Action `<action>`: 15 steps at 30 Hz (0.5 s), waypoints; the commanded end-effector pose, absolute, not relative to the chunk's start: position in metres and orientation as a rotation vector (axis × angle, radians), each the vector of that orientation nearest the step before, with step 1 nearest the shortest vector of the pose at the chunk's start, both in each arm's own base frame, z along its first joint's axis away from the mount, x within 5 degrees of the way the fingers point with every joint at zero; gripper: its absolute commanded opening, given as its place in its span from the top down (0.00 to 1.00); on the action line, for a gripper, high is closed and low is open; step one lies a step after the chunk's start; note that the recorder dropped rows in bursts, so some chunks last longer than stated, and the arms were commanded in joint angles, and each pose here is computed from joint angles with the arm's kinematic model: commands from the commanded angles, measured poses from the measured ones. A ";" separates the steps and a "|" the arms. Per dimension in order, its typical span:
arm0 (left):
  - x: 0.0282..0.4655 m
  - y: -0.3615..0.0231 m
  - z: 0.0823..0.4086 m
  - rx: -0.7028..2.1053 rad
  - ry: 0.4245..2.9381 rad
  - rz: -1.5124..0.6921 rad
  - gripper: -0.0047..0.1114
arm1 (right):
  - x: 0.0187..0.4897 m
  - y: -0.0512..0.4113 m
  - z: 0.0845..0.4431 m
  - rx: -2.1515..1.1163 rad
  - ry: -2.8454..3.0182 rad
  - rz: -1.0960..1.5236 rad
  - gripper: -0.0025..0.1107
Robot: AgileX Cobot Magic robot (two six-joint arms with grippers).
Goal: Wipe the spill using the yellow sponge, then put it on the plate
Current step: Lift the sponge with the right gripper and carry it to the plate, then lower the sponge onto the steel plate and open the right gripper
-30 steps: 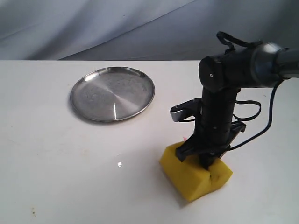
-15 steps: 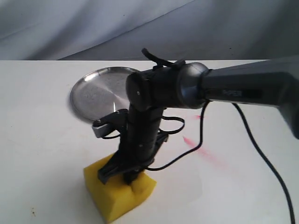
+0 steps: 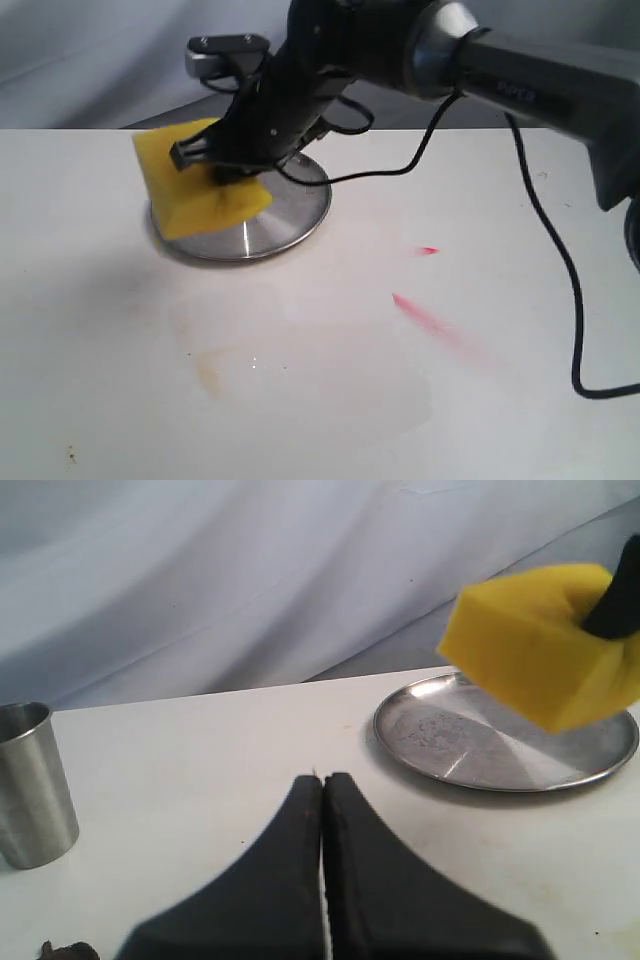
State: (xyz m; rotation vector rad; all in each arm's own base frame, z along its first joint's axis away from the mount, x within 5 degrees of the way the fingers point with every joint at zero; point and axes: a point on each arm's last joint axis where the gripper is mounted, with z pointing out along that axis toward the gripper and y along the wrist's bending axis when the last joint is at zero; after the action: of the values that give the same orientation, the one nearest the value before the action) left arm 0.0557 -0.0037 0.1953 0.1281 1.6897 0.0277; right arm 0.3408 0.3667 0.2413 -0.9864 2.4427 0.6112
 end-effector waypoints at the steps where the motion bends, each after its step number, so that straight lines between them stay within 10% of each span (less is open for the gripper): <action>1: 0.056 -0.004 0.195 0.129 1.684 0.021 0.96 | 0.380 0.341 0.254 -0.772 2.370 0.618 0.98; 15: 0.056 -0.004 0.195 0.129 1.684 0.021 0.96 | 0.445 0.310 0.165 -0.393 2.443 0.812 0.98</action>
State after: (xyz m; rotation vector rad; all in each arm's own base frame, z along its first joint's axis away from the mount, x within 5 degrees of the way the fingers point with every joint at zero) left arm 0.0557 -0.0037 0.1953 0.1281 1.6897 0.0277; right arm 0.4393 0.3082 0.1765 -0.4418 2.4654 0.7362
